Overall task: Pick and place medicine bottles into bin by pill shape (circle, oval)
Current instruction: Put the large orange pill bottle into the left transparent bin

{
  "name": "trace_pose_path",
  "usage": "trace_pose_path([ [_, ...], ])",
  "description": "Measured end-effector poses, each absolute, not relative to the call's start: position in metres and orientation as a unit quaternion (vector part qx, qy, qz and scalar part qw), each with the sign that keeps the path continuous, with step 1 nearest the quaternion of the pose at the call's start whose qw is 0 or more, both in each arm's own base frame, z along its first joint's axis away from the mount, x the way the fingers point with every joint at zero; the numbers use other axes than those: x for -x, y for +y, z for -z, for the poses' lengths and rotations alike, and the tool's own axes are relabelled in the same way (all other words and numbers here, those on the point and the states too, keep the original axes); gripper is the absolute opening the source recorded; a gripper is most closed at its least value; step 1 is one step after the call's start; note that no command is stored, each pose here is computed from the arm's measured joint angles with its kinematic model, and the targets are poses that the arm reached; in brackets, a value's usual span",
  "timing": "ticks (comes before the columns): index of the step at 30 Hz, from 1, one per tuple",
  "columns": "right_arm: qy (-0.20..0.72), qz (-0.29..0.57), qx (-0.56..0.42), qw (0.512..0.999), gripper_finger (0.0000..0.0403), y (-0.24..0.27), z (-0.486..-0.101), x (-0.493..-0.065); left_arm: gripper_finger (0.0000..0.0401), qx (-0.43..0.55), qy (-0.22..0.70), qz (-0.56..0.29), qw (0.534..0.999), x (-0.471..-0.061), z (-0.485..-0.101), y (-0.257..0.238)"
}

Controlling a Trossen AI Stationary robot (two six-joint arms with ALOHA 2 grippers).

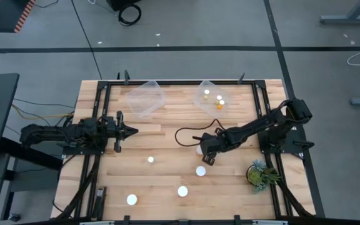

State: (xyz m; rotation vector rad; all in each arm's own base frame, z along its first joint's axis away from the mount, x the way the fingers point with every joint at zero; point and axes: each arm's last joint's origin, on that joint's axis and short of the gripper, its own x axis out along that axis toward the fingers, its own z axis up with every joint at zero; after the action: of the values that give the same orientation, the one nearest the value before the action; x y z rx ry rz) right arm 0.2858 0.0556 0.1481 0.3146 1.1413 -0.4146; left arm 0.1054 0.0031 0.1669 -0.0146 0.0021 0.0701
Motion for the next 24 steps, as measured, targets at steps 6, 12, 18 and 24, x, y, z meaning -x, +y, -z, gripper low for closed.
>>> trace_pose_path([
  [6,0.512,0.185,-0.145,0.826,0.0147,0.045,-0.143,-0.297,0.0032,0.007,0.001,-0.035,0.999,-0.105,-0.167,0.003],
  [12,0.468,0.182,-0.158,0.850,0.0147,0.034,-0.144,-0.311,0.0025,0.007,0.003,-0.035,0.999,-0.105,-0.167,0.003],
  [18,0.504,0.186,-0.183,0.823,0.0147,0.028,-0.140,-0.305,0.0033,0.007,0.007,-0.035,0.999,-0.106,-0.166,0.003],
  [24,0.522,0.122,-0.199,0.820,0.0147,0.045,-0.141,-0.304,0.0033,0.007,0.009,-0.035,0.999,-0.106,-0.166,0.003],
])
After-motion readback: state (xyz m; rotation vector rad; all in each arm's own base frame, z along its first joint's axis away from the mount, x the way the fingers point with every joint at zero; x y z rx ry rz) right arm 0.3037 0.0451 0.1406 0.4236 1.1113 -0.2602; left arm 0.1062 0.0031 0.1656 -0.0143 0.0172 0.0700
